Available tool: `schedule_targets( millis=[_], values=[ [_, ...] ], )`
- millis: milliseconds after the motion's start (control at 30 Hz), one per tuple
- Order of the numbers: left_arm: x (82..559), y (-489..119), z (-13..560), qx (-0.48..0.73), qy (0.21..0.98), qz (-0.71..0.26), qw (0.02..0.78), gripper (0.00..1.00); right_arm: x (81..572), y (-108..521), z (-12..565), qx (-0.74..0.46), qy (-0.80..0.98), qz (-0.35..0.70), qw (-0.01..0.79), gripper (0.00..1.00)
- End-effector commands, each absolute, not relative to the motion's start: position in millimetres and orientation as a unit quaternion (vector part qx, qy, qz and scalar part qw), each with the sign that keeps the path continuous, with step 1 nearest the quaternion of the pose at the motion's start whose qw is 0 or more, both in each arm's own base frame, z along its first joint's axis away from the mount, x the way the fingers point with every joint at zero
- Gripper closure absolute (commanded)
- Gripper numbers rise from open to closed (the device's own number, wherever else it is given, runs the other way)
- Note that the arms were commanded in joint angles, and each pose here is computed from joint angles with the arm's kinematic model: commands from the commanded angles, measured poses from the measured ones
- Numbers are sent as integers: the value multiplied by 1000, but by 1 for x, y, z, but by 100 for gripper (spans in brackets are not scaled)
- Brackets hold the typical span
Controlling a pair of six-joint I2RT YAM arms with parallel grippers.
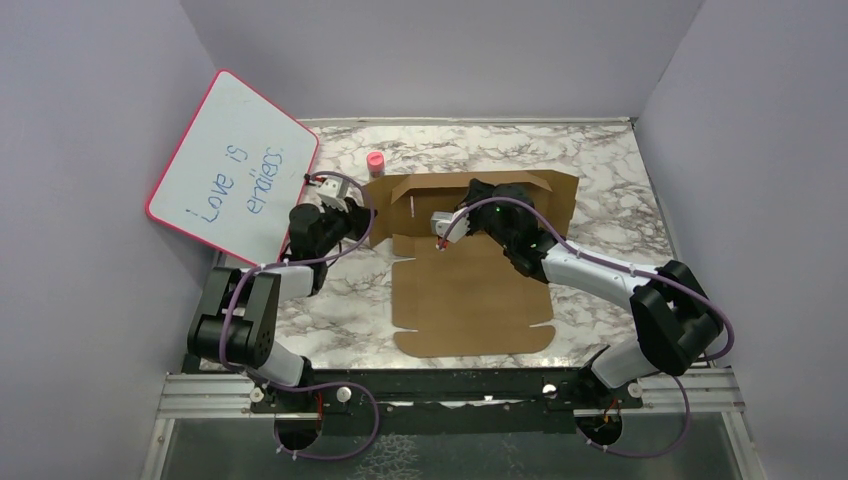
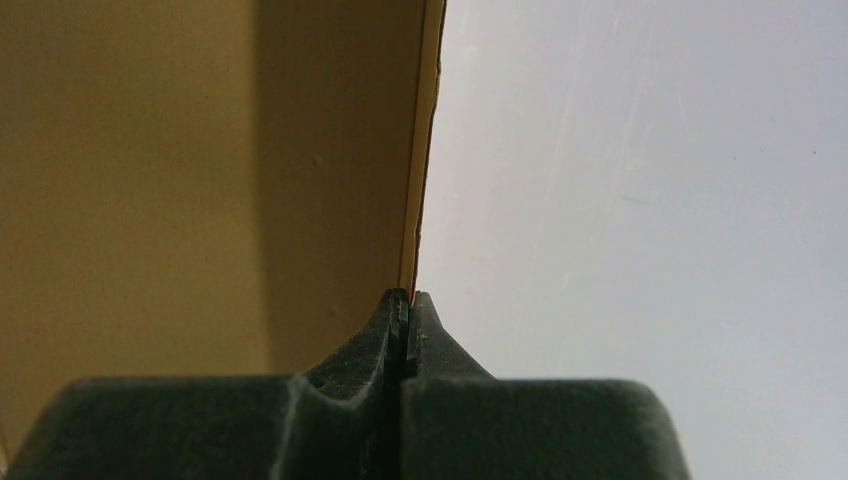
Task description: Fold the paper box
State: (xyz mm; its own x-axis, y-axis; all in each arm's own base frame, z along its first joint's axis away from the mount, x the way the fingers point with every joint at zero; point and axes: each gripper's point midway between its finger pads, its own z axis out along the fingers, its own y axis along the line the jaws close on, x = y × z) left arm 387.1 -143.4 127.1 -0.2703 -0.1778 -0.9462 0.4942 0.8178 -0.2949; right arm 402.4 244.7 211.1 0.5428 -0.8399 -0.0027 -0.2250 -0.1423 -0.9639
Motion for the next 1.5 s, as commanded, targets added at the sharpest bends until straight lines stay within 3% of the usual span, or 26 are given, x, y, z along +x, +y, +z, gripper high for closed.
schedule_targets(
  millis=[0, 33, 500, 1100, 1467],
  values=[
    [380, -160, 148, 160, 711, -317, 607, 93, 407, 255, 237, -689, 356, -305, 553, 99],
    [378, -163, 151, 166, 707, -320, 608, 100, 409, 255, 238, -687, 356, -308, 554, 99],
    [354, -205, 192, 207, 667, -345, 627, 100, 429, 261, 248, -672, 353, -335, 558, 99],
    [344, -250, 138, 194, 724, -257, 610, 100, 407, 244, 230, -648, 329, -360, 585, 99],
    [326, -251, 99, 143, 751, -264, 588, 98, 370, 241, 222, -653, 280, -376, 595, 99]
  ],
)
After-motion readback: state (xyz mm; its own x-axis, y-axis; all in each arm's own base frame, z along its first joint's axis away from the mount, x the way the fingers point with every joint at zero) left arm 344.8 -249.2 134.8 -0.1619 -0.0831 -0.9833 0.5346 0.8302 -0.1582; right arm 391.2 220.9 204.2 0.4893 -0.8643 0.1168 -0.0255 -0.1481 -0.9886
